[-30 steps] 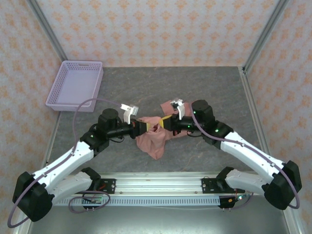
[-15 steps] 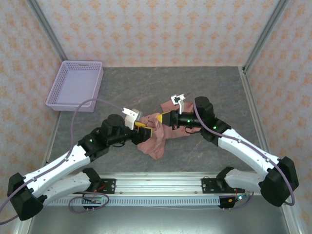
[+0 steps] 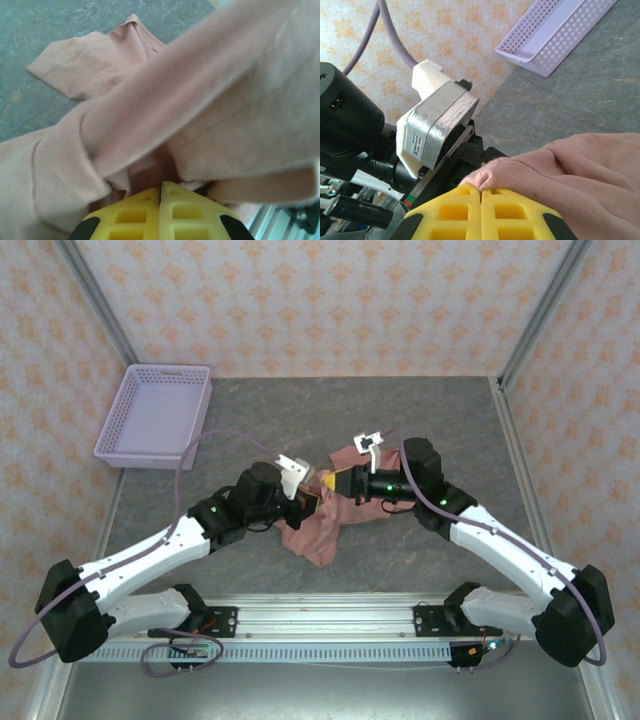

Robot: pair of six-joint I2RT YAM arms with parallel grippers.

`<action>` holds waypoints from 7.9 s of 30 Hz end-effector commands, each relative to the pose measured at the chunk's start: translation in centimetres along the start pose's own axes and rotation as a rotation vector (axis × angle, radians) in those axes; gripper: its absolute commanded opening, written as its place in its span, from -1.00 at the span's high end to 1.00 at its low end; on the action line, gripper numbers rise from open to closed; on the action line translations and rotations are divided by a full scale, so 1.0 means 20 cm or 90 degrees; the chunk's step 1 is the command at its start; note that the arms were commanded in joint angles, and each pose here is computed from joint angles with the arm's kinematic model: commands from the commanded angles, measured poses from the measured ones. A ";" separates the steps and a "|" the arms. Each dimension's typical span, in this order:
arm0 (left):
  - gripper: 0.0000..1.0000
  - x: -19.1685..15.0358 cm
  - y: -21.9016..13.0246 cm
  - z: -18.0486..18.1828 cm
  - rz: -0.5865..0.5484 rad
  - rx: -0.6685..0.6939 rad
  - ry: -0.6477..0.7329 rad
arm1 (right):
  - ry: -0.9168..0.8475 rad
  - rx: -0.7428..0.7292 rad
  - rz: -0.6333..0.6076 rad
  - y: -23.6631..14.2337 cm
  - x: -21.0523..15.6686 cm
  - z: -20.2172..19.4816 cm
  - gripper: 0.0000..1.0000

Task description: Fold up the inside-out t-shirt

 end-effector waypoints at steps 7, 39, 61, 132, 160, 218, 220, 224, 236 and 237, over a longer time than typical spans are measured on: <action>1.00 0.11 -0.28 -0.14 -0.185 -0.168 -0.057 | -0.072 -0.124 -0.029 -0.14 0.08 -0.07 1.00; 0.05 0.08 -0.03 -0.05 -0.050 -0.047 0.069 | -0.040 -0.061 0.032 -0.04 0.00 -0.09 1.00; 1.00 0.25 -0.25 -0.16 -0.135 -0.117 -0.017 | -0.095 -0.228 0.047 -0.16 0.00 -0.20 1.00; 0.02 0.02 -0.18 0.25 -0.070 0.189 -0.080 | 0.073 -0.240 -0.011 0.22 0.25 -0.27 1.00; 0.84 0.09 0.11 0.29 -0.028 0.197 -0.033 | 0.068 -0.300 -0.011 0.17 0.26 -0.35 1.00; 1.00 0.30 -0.53 0.66 -0.212 0.312 -0.257 | -0.045 -0.931 0.403 -0.34 0.07 -1.75 -0.25; 1.00 0.30 -0.53 0.67 -0.208 0.313 -0.256 | -0.058 -0.942 0.425 -0.34 0.07 -1.79 -0.24; 1.00 0.30 -0.53 0.67 -0.205 0.315 -0.256 | -0.062 -0.957 0.487 -0.35 0.05 -1.86 -0.16; 1.00 0.30 -0.53 0.67 -0.201 0.320 -0.255 | 0.035 -0.807 0.400 -0.29 0.08 -1.77 -0.19; 1.00 0.30 -0.53 0.68 -0.199 0.319 -0.257 | 0.044 -0.800 0.393 -0.30 0.08 -1.77 -0.20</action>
Point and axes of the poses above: each hand's point on the last joint's axis, 136 mm out from that joint toward the fingers, its own y axis out along the fingers, its own z axis along the line the jaws close on, x = y × z, the point moved 2 cm from there along -y, back along the fingers, and after that the axes turned 1 degree about -y, right-handed, at the moved point
